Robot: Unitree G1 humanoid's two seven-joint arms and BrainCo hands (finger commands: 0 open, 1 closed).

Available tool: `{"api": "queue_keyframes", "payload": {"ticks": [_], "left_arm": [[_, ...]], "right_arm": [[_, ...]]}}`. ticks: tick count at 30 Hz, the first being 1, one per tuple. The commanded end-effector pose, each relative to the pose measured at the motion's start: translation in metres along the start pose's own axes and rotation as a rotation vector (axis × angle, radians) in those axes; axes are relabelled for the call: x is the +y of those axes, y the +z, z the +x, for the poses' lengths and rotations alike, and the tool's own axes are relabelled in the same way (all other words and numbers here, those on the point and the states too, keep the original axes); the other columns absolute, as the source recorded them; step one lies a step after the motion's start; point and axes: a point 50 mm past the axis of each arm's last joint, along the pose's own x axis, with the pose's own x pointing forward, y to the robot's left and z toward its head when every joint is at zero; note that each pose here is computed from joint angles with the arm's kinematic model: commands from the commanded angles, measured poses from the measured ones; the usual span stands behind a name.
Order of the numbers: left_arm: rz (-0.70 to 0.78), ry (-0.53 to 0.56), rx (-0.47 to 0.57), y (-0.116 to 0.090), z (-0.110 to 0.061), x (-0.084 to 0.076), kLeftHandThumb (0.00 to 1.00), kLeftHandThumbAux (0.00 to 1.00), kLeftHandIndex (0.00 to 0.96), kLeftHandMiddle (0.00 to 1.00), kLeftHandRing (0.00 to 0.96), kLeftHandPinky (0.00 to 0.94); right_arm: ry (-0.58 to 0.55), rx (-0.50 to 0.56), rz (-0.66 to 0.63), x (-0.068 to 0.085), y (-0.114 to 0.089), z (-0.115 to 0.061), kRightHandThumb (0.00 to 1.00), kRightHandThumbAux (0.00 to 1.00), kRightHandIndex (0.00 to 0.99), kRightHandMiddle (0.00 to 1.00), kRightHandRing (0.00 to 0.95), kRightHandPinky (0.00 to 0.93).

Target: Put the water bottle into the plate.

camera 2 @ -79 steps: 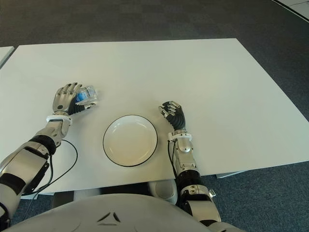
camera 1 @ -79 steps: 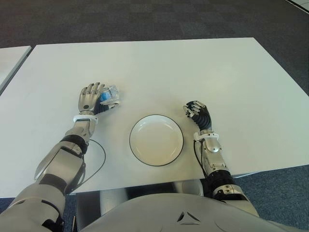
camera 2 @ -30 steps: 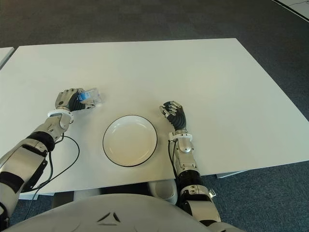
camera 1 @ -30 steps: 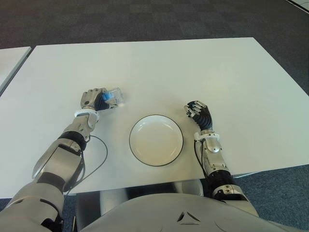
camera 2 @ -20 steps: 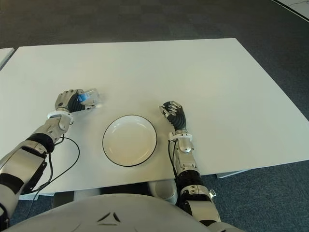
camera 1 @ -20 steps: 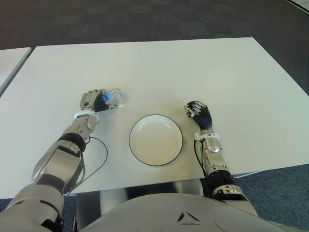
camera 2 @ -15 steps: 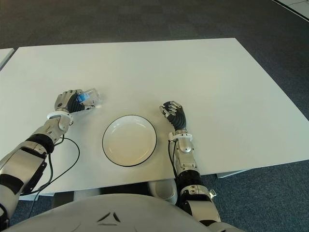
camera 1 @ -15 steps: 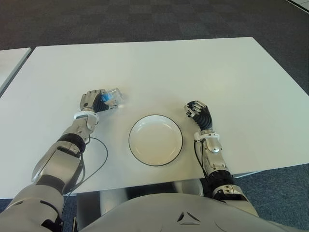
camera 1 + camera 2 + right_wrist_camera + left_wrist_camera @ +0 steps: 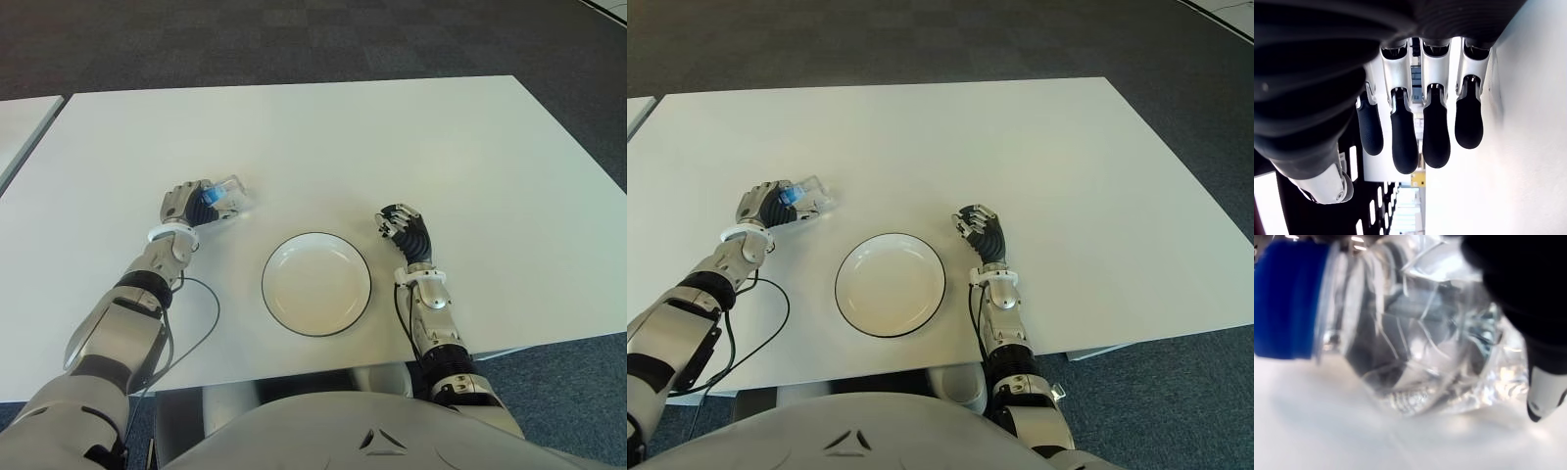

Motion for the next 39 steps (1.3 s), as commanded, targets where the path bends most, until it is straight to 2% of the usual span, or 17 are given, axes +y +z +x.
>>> {"api": "queue_keyframes", "payload": {"ticks": [1,6,13,24,31,39], "left_arm": [[-0.010,-0.140,0.051,-0.011,-0.020,-0.032,0.852,0.669,0.396,0.540,0.857,0.825],[-0.022,-0.109,0.031,-0.009,-0.018,-0.027,0.853,0.669,0.396,0.540,0.861,0.830],[-0.033,-0.047,-0.034,0.002,-0.012,-0.013,0.852,0.670,0.395,0.539,0.862,0.818],[-0.051,0.023,-0.126,0.014,-0.013,0.005,0.851,0.670,0.394,0.534,0.855,0.791],[-0.081,0.095,-0.230,0.037,-0.010,0.030,0.851,0.671,0.393,0.530,0.849,0.774],[-0.148,0.167,-0.349,0.061,-0.022,0.052,0.851,0.671,0.393,0.527,0.847,0.754]], "right_arm": [[-0.013,0.055,0.009,0.000,-0.010,-0.006,0.707,0.727,0.434,0.589,0.604,0.626],[-0.020,0.053,0.005,0.000,-0.010,-0.006,0.707,0.727,0.434,0.590,0.604,0.625],[-0.022,0.054,0.002,0.001,-0.010,-0.006,0.707,0.728,0.434,0.586,0.600,0.619],[-0.024,0.050,0.003,0.002,-0.009,-0.006,0.707,0.728,0.433,0.586,0.598,0.613],[-0.019,0.054,-0.003,0.003,-0.009,-0.006,0.707,0.728,0.433,0.586,0.594,0.605],[-0.023,0.065,-0.019,0.003,-0.009,-0.006,0.706,0.729,0.432,0.591,0.593,0.600]]}}
